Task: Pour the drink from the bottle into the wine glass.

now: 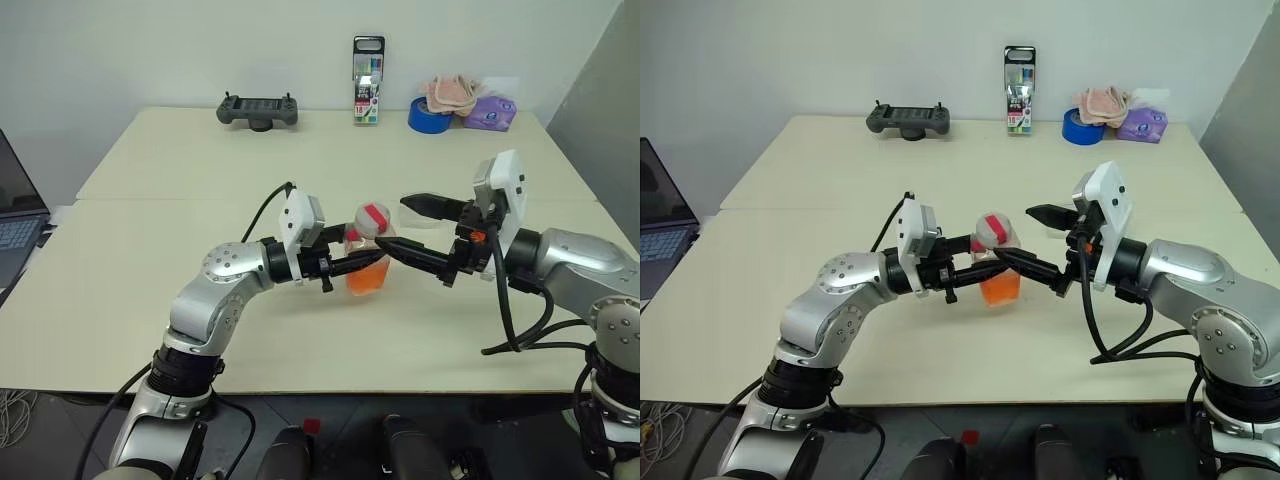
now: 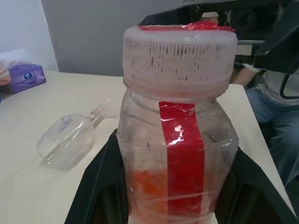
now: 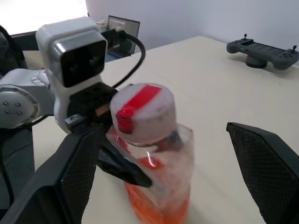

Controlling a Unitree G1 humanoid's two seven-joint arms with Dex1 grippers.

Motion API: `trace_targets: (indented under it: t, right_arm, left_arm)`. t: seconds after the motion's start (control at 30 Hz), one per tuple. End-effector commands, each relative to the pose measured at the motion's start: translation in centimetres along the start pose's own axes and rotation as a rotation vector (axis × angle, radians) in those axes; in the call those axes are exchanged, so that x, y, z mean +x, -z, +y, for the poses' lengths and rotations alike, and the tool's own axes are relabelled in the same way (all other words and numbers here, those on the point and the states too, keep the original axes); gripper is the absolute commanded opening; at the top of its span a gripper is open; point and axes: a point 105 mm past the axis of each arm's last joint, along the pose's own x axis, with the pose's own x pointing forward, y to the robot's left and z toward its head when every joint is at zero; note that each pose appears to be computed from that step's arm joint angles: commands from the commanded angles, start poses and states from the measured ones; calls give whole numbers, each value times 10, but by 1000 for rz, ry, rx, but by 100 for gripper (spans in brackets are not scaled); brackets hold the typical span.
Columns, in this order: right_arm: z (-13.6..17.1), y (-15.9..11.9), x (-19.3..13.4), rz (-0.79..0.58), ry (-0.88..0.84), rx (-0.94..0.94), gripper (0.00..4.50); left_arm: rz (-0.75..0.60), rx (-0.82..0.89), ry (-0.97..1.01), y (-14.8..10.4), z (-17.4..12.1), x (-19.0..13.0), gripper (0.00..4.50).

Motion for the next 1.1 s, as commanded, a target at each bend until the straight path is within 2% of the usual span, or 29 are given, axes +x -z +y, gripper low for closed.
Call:
trace_targets:
  t: [0.03,0.23,0.33,0.53,0.63,0.7,0.77,0.83,0.87,0.97,1.03,1.1]
  right_arm:
    - [9,-12,2,-59,-4,-20,450]
    - [10,-8,7,-50,30,-8,450]
    - [5,-6,9,-44,60,-10,388]
    - [0,-1,9,-3,85,-30,184]
    - [-3,0,8,22,82,-53,183]
    - [0,-6,6,5,13,-91,183]
    - [21,-14,-3,-13,-232,-80,183]
    - [59,3,-25,129,-594,-134,183]
    - [67,10,-33,191,-693,-158,183]
    - [65,7,-27,186,-756,-198,183]
    - [53,6,-20,181,-702,-260,183]
    - [34,8,-10,199,-577,-312,183]
  left_arm:
    - [-45,58,36,-14,-7,4,177]
    - [-48,51,47,-13,-12,5,177]
    - [-36,40,49,-8,-14,4,177]
    - [-21,34,47,-4,-13,2,177]
    - [-19,38,50,-6,-12,2,177]
    - [-23,37,66,-8,-14,2,176]
    - [-29,15,94,-11,-15,3,176]
    - [-30,-35,121,-12,-17,4,176]
    - [-26,-46,131,-11,-19,5,175]
    - [-14,-33,158,-10,-26,6,174]
    - [-3,-29,148,-7,-27,6,174]
    - [7,-22,128,-4,-25,7,174]
